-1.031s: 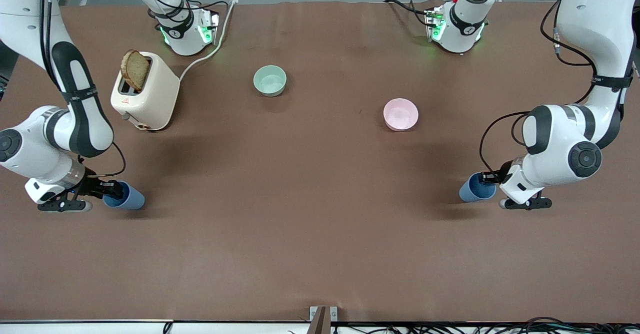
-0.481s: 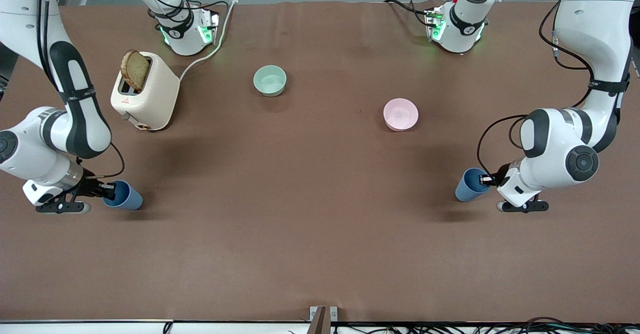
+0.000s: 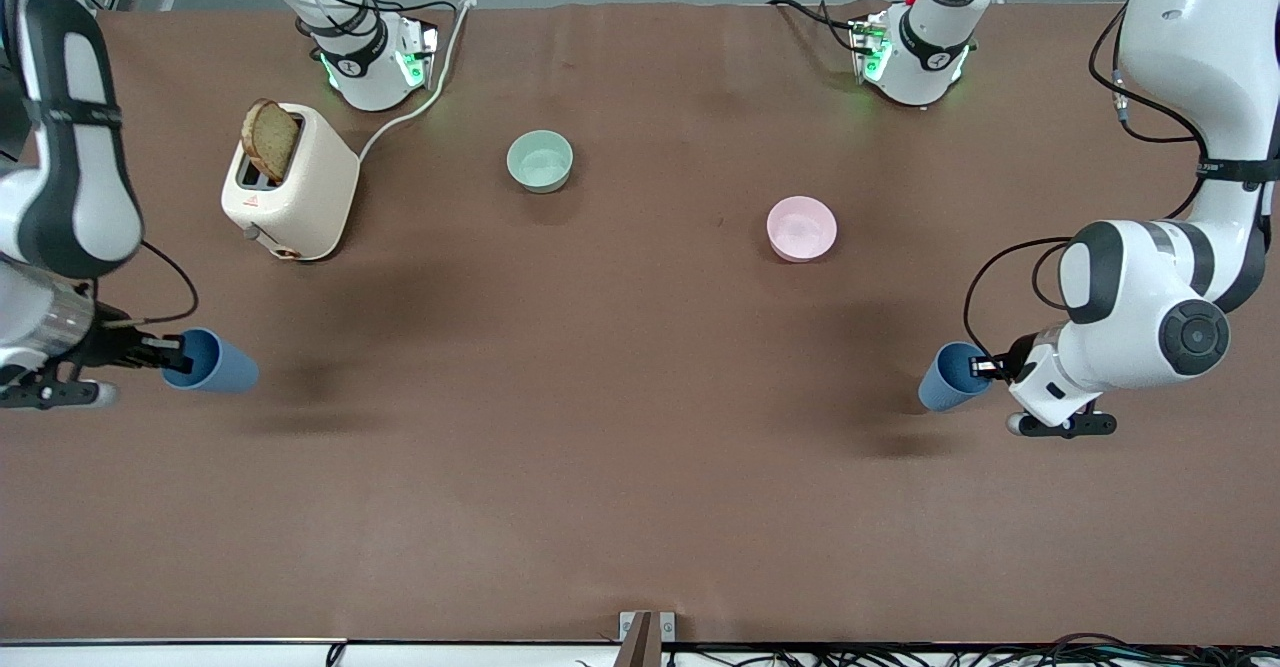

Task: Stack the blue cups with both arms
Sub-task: 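Lift the cups and carry both toward the table's middle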

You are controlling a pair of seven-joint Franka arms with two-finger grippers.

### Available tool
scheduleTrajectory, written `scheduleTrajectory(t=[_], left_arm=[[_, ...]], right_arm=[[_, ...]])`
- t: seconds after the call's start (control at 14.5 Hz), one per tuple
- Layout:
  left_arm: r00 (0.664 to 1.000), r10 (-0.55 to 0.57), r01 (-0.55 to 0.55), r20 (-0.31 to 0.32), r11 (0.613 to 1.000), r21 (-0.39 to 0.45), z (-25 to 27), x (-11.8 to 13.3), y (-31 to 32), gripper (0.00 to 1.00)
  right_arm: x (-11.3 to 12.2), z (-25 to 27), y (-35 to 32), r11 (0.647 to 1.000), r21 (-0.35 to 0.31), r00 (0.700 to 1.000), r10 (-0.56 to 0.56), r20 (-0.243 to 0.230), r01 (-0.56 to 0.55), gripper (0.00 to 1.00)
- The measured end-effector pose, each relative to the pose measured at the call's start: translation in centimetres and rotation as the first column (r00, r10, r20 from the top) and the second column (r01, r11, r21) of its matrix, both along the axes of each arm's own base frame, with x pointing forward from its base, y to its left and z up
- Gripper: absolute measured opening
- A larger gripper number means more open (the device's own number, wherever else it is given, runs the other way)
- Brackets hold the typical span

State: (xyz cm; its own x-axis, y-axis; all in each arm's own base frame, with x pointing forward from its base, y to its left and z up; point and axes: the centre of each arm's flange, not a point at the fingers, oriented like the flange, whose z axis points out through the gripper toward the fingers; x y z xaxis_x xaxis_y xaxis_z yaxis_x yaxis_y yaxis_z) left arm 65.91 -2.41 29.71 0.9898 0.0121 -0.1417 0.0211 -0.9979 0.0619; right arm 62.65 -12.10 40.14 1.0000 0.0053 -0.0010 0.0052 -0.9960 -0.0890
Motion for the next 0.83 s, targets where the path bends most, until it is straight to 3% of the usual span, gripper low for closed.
scheduleTrajectory(t=[0.21, 0.34, 0.48, 0.62, 0.83], left_arm=[[0.999, -0.004, 0.004, -0.035, 1.000, -0.003, 2.6, 0.6, -0.3, 0.06], [0.998, 0.012, -0.013, -0.063, 1.000, -0.012, 4.8, 0.4, -2.8, 0.06], [0.995, 0.068, -0.070, -0.076, 0.997, -0.024, 6.4, -0.3, -8.4, 0.06], [0.988, 0.116, -0.120, -0.105, 0.992, -0.028, 6.5, -2.1, -15.8, 0.06], [0.980, 0.164, -0.167, -0.109, 0.986, -0.020, 5.0, -5.3, -26.8, 0.06]], right_arm=[[-1.1, 6.4, 1.1, 0.998, 0.021, 0.998, -0.053, -0.040, 0.054, 0.04], [-2.2, 10.9, 2.0, 0.998, 0.026, 0.998, -0.050, -0.024, 0.051, 0.04], [-3.9, 15.1, 2.4, 0.999, 0.030, 0.999, -0.044, -0.002, 0.044, 0.04], [-5.9, 18.3, 2.7, 0.999, 0.033, 0.999, -0.034, -0.027, 0.035, 0.04], [-6.4, 19.2, 2.9, 0.999, 0.025, 0.999, -0.032, -0.036, 0.033, 0.04]])
